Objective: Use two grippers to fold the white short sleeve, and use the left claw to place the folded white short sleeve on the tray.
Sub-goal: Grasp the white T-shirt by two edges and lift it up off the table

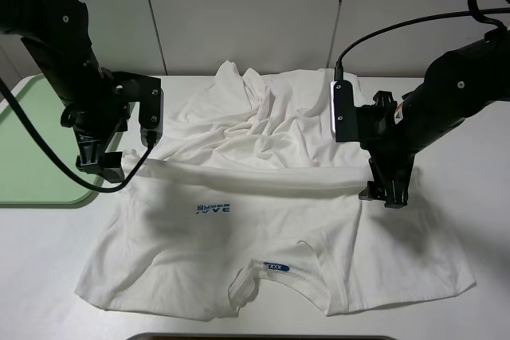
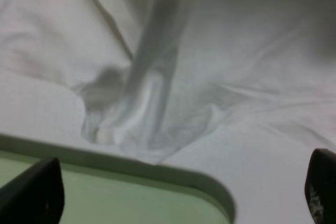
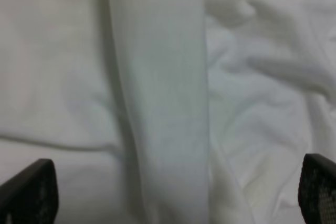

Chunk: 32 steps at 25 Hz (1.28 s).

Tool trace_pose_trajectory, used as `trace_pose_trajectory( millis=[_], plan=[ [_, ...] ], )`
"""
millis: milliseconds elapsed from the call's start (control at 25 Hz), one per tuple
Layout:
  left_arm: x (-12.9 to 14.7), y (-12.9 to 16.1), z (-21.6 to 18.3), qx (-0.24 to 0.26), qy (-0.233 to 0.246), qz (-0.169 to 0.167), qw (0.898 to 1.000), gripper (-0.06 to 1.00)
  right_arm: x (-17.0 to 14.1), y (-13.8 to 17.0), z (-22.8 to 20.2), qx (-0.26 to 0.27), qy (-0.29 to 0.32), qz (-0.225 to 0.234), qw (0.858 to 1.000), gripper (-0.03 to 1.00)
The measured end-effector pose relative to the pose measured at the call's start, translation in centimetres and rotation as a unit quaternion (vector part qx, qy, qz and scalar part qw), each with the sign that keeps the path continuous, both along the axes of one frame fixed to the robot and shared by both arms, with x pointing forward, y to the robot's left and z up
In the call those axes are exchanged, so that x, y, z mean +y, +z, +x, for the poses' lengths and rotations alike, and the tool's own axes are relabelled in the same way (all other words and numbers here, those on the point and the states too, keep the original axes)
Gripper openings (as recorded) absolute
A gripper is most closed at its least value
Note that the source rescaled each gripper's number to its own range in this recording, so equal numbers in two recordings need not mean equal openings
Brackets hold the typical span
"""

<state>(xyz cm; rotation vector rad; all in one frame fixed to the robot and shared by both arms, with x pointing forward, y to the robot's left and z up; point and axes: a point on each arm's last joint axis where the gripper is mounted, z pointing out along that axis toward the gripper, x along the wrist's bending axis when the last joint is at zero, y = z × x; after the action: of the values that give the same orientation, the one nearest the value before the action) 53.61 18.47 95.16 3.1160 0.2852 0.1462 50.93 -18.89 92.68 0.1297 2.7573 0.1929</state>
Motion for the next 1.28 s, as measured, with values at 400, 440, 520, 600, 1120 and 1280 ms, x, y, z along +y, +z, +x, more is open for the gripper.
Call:
trace_pose_trajectory(
  millis=[400,440,520,600,1120,1280],
  plan=[
    [-0.5,-2.2,1.1,-0.013,-0.004,-0.007,1.0,0.9,0.3,-1.0,0.5,-0.006,0.002,0.004,1.0,1.0],
    [-0.6,-2.4,1.2,-0.013,-0.005,-0.008,1.0,0.9,0.3,-1.3,0.6,-0.006,0.002,0.005,1.0,1.0],
    [-0.7,-2.8,1.5,-0.016,-0.006,-0.009,1.0,0.9,0.4,-1.6,0.7,-0.005,0.003,0.005,1.0,1.0],
    [-0.8,-3.5,1.6,-0.011,-0.007,-0.007,1.0,0.9,0.4,-2.4,0.7,0.006,0.003,0.001,1.0,1.0],
    [-1.7,-6.7,2.5,-0.014,-0.018,-0.035,0.999,0.88,0.5,-3.5,0.9,0.012,0.003,-0.001,1.0,1.0],
    [-1.9,-7.6,2.4,-0.005,-0.031,-0.039,0.999,0.88,0.5,-3.5,0.9,0.012,0.003,-0.001,1.0,1.0]
  ],
)
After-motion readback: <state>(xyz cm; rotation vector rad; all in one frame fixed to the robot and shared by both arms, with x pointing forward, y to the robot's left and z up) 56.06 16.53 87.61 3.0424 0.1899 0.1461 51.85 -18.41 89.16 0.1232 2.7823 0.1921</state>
